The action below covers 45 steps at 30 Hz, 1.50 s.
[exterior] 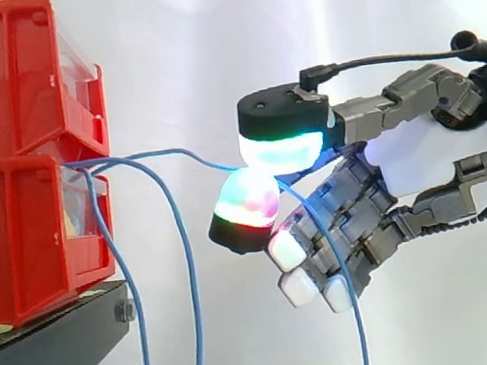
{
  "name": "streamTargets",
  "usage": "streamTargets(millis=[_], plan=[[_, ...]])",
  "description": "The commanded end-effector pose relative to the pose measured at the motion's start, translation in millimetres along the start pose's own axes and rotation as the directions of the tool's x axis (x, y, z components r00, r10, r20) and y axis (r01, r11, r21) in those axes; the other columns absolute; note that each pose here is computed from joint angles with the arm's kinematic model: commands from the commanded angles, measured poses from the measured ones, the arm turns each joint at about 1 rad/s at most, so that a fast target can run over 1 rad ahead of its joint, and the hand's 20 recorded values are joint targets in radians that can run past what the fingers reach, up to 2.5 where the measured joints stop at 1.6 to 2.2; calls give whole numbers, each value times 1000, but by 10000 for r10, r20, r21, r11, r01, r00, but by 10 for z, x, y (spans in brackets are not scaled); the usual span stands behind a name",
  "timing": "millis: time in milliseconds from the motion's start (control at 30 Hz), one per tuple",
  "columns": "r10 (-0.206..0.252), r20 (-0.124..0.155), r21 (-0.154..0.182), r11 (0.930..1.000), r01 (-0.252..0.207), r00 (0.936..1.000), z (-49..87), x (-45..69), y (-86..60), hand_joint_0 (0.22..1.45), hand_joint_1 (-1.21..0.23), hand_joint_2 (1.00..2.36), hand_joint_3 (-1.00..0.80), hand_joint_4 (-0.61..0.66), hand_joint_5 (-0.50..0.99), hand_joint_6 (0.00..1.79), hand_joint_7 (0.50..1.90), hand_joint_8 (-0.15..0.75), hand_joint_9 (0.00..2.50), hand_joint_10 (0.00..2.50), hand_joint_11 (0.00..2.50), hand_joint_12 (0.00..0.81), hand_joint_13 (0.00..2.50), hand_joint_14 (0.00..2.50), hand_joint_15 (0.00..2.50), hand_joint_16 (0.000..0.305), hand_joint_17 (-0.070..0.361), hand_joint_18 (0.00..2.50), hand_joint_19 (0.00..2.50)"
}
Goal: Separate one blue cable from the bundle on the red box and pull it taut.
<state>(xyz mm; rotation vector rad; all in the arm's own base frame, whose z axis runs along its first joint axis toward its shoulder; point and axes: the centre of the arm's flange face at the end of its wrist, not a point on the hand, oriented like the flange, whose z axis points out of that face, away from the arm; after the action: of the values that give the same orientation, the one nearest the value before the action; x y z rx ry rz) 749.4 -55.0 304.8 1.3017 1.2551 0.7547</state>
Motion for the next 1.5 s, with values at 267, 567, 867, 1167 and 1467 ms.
streamTargets(millis=[267, 567, 867, 1167, 1467], plan=[[-570, 1250, 794, 9957, 473, 9905, -70, -146, -70, 614, -771, 1015, -251, 117, -135, 836, 989, 347, 953, 13, 439, 389, 878, 11, 359, 48, 109, 784, 482], [-2054, 2210, 1484, 9733, 1753, 9534, -143, -146, -83, 614, -765, 1014, -251, 140, -136, 839, 990, 343, 950, 12, 431, 386, 878, 11, 361, 47, 106, 779, 491], [-3958, 1822, 1636, 9149, 3691, 9001, -216, 20, 53, 613, -763, 1015, -250, 141, -135, 839, 992, 345, 956, 12, 437, 387, 882, 13, 364, 47, 106, 779, 492], [-4199, 1930, 1732, 9042, 3904, 8868, -262, 121, 87, 613, -755, 1015, -253, 146, -136, 840, 990, 344, 955, 11, 430, 384, 887, 11, 367, 47, 105, 780, 493], [-4880, 2491, 2039, 8708, 4473, 8365, -254, 89, 111, 613, -747, 1015, -260, 147, -136, 839, 990, 348, 959, 12, 420, 385, 889, 11, 361, 47, 105, 781, 494]])
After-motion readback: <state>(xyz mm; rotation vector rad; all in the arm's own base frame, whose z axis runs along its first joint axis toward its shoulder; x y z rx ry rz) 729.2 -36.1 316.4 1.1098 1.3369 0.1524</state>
